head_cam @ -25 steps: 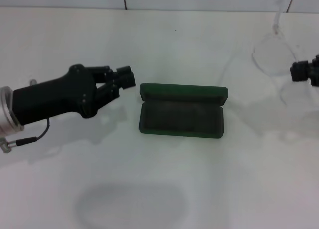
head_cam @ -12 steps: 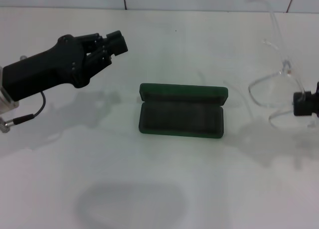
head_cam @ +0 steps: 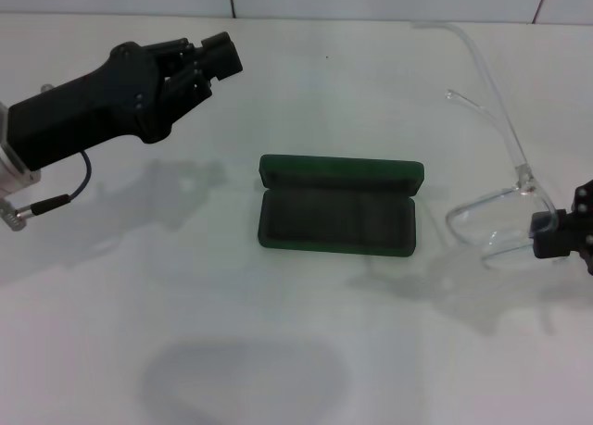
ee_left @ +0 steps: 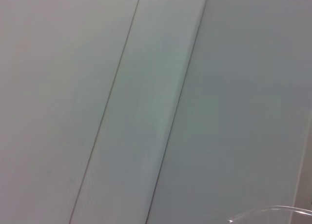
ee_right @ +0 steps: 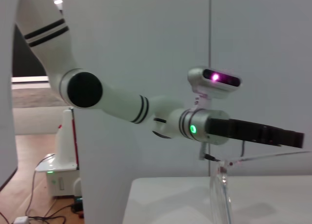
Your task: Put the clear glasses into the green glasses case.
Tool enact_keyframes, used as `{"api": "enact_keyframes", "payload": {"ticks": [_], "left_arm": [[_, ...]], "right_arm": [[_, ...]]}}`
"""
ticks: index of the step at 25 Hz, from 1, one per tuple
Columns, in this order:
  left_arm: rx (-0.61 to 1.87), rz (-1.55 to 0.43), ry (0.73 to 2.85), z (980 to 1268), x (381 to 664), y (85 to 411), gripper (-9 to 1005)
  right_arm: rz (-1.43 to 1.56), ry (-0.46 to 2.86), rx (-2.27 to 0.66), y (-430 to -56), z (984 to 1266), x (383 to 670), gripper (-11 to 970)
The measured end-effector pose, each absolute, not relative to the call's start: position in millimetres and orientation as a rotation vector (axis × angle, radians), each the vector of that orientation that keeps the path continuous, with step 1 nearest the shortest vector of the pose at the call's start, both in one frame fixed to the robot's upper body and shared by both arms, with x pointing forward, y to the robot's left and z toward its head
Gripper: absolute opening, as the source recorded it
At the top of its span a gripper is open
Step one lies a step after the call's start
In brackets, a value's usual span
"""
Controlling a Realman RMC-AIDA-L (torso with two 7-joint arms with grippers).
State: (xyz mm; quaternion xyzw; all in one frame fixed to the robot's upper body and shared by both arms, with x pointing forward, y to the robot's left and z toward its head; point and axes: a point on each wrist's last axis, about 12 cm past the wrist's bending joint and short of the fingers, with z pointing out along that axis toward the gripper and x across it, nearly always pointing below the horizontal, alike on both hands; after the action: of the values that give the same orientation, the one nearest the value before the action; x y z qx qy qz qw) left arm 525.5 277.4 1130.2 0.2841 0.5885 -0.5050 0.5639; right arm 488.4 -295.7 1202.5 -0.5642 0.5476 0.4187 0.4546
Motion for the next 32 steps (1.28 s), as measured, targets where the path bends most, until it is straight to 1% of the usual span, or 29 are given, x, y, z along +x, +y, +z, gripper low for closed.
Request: {"api": "enact_keyframes", "payload": {"ticks": [13,19,25,32], "left_arm": [[0.663,-1.188,1.336,1134,527,275,130],[0.657,-1.219,1.257,1134,530,264,116],[0.666,-1.248,1.225,1133,534,254,102],[0.685,-1.287,1.159,1132,528,248,86]], "right_arm": [[1.079,1.291,-1.454,-276,1204,498,51],[1.127,1.280,-1.455,-271,1198,501,51],[1.166,1.255,-1.506,-261,1193,500,51],[1.177,1.191,-1.521,-254,1193,499,51]]}}
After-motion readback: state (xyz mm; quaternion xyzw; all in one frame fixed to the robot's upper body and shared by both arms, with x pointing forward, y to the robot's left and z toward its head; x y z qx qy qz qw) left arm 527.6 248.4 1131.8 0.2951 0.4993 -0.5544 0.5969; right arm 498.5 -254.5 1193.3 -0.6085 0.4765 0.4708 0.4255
